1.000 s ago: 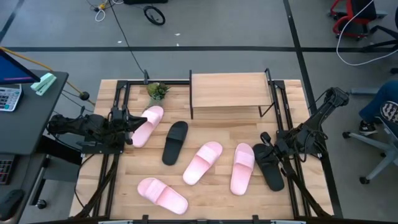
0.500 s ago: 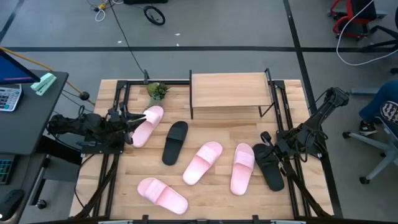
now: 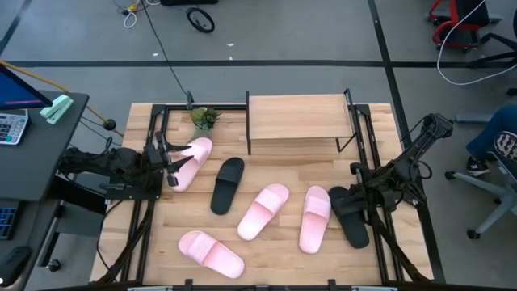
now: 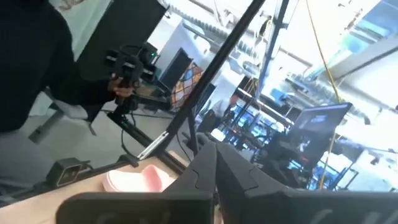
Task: Pick and place slides into the shelf
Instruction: Put the top left pink slide on the shelf
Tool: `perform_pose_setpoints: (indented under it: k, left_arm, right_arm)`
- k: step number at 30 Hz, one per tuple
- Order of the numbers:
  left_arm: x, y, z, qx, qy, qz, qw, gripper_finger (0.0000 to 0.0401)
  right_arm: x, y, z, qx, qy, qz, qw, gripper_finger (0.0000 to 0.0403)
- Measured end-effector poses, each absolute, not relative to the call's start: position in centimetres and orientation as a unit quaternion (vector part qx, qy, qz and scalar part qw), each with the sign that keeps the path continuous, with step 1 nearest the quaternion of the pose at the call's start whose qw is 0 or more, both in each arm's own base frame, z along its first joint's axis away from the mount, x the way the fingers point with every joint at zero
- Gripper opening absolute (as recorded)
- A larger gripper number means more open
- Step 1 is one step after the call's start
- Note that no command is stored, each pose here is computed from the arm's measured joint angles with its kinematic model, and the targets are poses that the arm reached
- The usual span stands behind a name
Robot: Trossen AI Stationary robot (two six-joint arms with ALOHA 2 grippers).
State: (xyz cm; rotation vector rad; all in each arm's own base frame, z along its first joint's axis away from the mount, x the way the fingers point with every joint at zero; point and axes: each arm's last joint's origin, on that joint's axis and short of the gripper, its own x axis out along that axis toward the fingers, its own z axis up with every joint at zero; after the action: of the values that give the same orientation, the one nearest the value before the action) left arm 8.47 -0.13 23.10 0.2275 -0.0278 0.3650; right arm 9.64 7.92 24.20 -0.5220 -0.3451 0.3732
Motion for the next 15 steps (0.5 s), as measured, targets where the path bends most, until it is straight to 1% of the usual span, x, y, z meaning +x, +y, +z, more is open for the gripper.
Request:
perform_pose_setpoints:
  k: [2, 6, 8, 10, 12, 15]
  left_arm:
    - [8.6, -0.1, 23.3, 0.102, -0.023, 0.187, 0.977, 0.0151]
    - [9.0, 0.0, 23.9, 0.136, -0.029, 0.201, 0.970, 0.0147]
    - [9.0, 0.2, 25.0, 0.157, -0.036, 0.211, 0.964, 0.0148]
    - [9.0, 0.4, 27.0, 0.169, -0.046, 0.225, 0.959, 0.0152]
    - [9.1, 0.5, 29.1, 0.170, -0.050, 0.236, 0.956, 0.0155]
    - [9.8, 0.6, 31.6, 0.172, -0.014, 0.239, 0.956, 0.0157]
  right_arm:
    - [9.6, 8.0, 24.2, -0.249, -0.171, 0.199, 0.932, 0.0009]
    - [9.5, 8.5, 24.1, -0.210, -0.179, 0.273, 0.921, 0.0009]
    - [9.5, 8.7, 24.1, -0.204, -0.187, 0.294, 0.915, 0.0009]
    - [9.6, 8.7, 24.4, -0.204, -0.204, 0.284, 0.914, 0.0009]
    - [9.9, 8.5, 24.8, -0.192, -0.209, 0.247, 0.927, 0.0009]
    - [10.7, 8.1, 25.3, -0.146, -0.178, 0.175, 0.957, 0.0012]
